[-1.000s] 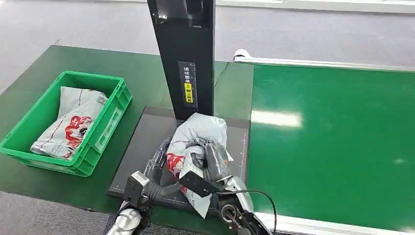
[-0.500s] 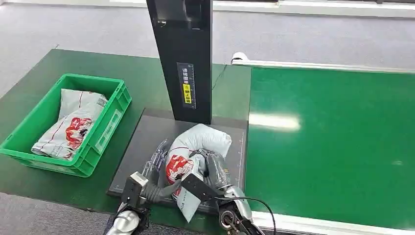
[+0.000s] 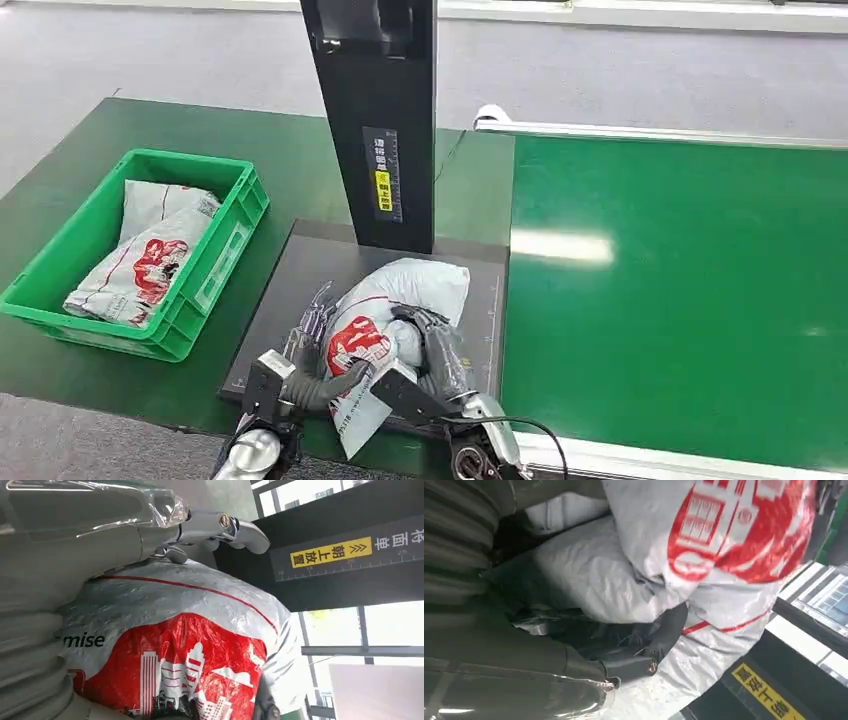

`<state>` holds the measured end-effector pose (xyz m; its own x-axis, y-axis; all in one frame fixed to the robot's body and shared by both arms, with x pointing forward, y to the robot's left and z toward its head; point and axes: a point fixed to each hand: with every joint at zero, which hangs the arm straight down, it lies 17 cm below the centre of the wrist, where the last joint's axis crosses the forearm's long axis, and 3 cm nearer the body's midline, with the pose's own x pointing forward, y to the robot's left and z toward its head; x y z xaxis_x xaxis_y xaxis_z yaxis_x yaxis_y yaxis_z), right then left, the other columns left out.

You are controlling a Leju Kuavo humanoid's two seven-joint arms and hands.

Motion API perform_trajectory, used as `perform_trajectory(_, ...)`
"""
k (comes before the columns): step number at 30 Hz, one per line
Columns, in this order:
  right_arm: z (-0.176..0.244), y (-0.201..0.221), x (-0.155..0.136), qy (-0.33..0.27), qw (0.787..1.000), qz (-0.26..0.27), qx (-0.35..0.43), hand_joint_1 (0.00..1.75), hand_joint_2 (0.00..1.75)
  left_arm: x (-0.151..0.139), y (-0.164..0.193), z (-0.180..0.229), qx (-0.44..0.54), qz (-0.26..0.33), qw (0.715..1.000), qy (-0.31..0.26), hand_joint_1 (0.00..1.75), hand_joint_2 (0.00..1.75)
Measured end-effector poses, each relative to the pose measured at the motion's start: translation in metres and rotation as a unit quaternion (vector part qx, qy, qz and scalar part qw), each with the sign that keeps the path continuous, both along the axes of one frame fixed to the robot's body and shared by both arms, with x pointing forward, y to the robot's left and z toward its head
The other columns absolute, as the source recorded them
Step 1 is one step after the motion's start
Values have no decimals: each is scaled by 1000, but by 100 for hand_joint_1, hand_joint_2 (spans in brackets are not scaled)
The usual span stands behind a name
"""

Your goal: Moved the parcel from conveyor to table for the left to box.

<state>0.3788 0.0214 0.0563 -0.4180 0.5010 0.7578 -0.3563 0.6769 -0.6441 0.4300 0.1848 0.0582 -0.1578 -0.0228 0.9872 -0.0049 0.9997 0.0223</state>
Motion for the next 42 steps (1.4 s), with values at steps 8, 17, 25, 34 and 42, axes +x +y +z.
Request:
perform_trajectory(8,40,-28,9,-50,998,-26,31,0,0,-1,4,-1,-1,3,1000,0,0,175)
perform_trajectory(17,81,-84,20,-82,990,-73,85,0,0,-5,12,-1,5,7,1000,-4,0,175)
perform_trajectory(25,93,-144,23,-105,983,-120,91,0,0,-16,29,1,10,26,1000,-9,0,175)
perform_trajectory(34,89,-208,18,-112,970,-200,78,0,0,-28,43,1,16,41,999,-8,0,175)
perform_trajectory(42,65,-248,7,-87,963,-247,65,0,0,-35,56,5,26,56,998,-9,0,175)
